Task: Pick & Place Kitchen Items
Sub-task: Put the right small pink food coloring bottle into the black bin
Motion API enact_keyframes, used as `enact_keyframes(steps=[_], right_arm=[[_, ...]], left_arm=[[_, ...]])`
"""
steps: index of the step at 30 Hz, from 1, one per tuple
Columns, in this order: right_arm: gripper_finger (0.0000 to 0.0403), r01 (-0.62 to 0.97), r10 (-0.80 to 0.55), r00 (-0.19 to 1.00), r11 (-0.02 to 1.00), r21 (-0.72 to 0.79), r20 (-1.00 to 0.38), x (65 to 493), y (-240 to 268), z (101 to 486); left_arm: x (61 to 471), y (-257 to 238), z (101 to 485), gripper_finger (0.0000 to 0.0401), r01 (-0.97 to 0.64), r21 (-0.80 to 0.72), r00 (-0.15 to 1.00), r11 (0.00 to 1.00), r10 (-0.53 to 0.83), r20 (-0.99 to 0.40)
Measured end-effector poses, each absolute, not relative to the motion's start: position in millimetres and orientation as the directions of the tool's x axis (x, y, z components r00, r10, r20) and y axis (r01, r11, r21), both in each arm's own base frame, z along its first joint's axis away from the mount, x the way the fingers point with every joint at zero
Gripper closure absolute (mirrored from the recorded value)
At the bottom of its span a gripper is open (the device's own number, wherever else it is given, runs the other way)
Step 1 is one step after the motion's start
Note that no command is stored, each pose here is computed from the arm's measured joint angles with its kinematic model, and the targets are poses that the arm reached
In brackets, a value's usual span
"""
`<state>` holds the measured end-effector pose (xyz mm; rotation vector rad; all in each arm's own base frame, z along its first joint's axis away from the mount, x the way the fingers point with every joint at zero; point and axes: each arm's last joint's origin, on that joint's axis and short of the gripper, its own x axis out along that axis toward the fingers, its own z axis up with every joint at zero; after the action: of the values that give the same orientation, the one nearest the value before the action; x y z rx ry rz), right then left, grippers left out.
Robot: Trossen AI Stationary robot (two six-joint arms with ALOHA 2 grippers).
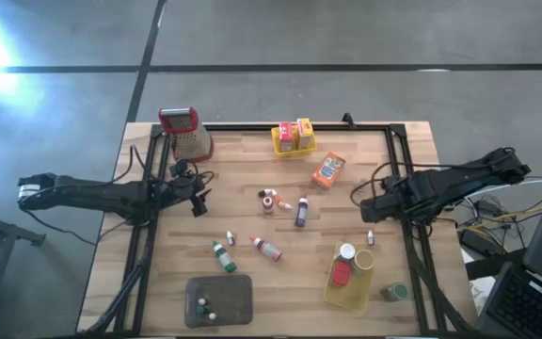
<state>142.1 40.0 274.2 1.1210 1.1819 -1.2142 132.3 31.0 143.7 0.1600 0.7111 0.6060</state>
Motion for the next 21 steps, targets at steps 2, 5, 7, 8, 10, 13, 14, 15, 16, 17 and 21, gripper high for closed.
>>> enact_keyframes(steps=[2, 5, 7, 8, 10, 13, 14, 15, 16, 17, 21], right_arm=[[0.0206, 0.999, -0.067, -0.039, 0.026, -0.041, -0.997, 147, 42, 269], [0.0202, 0.997, -0.030, -0.079, 0.001, -0.079, -0.996, 153, 45, 263], [0.0203, 0.996, -0.012, -0.090, -0.020, -0.090, -0.996, 158, 47, 258], [0.0205, 0.996, 0.000, -0.085, -0.026, -0.085, -0.996, 160, 48, 256], [0.0209, 0.996, 0.029, -0.076, -0.042, -0.077, -0.997, 165, 50, 252], [0.0215, 0.995, 0.051, -0.065, -0.068, -0.068, -0.997, 169, 52, 247], [0.0217, 0.995, 0.057, -0.062, -0.078, -0.067, -0.996, 170, 52, 246], [0.0219, 0.994, 0.062, -0.067, -0.086, -0.072, -0.996, 170, 53, 245], [0.0220, 0.992, 0.065, -0.073, -0.095, -0.079, -0.995, 170, 53, 244], [0.0221, 0.991, 0.066, -0.074, -0.105, -0.080, -0.995, 170, 53, 244], [0.0223, 0.986, 0.068, -0.080, -0.141, -0.088, -0.995, 169, 53, 239]], left_arm=[[132, 31, 144, 0.0169, -0.471, 0.342, 0.591, 0.813, 0.579, -0.562], [132, 31, 144, 0.0169, -0.472, 0.342, 0.591, 0.813, 0.579, -0.562], [132, 31, 144, 0.0169, -0.472, 0.342, 0.591, 0.813, 0.579, -0.561], [132, 31, 144, 0.0169, -0.472, 0.342, 0.591, 0.813, 0.579, -0.562], [132, 31, 144, 0.0169, -0.472, 0.342, 0.591, 0.813, 0.579, -0.561], [132, 31, 144, 0.0169, -0.472, 0.342, 0.591, 0.813, 0.579, -0.562], [132, 31, 144, 0.0169, -0.472, 0.342, 0.591, 0.813, 0.579, -0.562], [132, 31, 144, 0.0169, -0.472, 0.342, 0.591, 0.813, 0.579, -0.562], [132, 31, 144, 0.0169, -0.472, 0.342, 0.591, 0.813, 0.579, -0.562], [132, 31, 144, 0.0169, -0.472, 0.342, 0.591, 0.813, 0.579, -0.561], [132, 31, 144, 0.0169, -0.472, 0.342, 0.591, 0.813, 0.579, -0.562]])
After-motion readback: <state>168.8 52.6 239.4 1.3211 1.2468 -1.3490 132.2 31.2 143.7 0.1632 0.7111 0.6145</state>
